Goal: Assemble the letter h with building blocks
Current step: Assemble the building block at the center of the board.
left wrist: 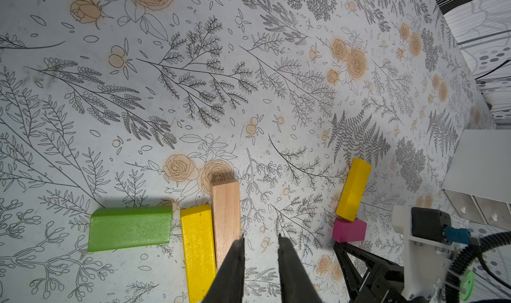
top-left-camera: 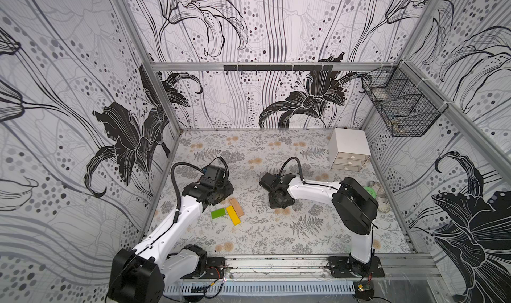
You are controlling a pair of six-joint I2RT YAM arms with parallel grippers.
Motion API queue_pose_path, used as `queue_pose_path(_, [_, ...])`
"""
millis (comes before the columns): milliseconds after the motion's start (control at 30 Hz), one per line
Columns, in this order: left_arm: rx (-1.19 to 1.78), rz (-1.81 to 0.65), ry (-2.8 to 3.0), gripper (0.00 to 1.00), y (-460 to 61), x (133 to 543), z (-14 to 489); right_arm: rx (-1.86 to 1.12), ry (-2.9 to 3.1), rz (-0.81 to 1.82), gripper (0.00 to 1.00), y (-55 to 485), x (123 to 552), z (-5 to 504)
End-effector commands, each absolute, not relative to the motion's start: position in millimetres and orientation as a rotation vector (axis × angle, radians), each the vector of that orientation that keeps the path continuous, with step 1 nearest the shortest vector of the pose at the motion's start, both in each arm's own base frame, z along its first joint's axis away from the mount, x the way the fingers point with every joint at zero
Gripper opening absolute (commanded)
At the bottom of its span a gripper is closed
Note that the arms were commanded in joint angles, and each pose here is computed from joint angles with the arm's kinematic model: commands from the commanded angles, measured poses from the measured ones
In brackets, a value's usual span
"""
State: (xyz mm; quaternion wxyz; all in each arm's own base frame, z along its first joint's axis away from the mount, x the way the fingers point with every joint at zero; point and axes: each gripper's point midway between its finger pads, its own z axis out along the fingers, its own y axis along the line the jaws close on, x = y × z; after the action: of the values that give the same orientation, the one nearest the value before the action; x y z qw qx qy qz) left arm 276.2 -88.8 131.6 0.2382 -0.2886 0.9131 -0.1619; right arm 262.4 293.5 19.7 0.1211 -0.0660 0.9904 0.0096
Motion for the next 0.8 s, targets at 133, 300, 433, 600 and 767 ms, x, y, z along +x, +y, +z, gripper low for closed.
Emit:
queue_pose_path(133, [-0.783,-0.45,2.493,0.27,-87,277,134,-0.2,2.915,-0.023,0.07,292,265,6])
queue_pose_path(300, [-0.782,-0.449,2.492,0.28,-86,276,133,-0.196,2.915,-0.017,0.07,293,265,6])
queue_pose_path(433, [-0.785,-0.448,2.493,0.32,-86,275,133,-0.218,2.917,0.0,0.06,295,262,13])
queue_pose_path(600, [-0.81,-0.404,2.484,0.54,-78,271,133,-0.441,2.825,0.23,0.4,337,237,55])
queue_pose_path(767, [-0.971,-0.286,2.452,0.67,-53,260,126,-0.662,2.758,0.405,0.69,397,219,81])
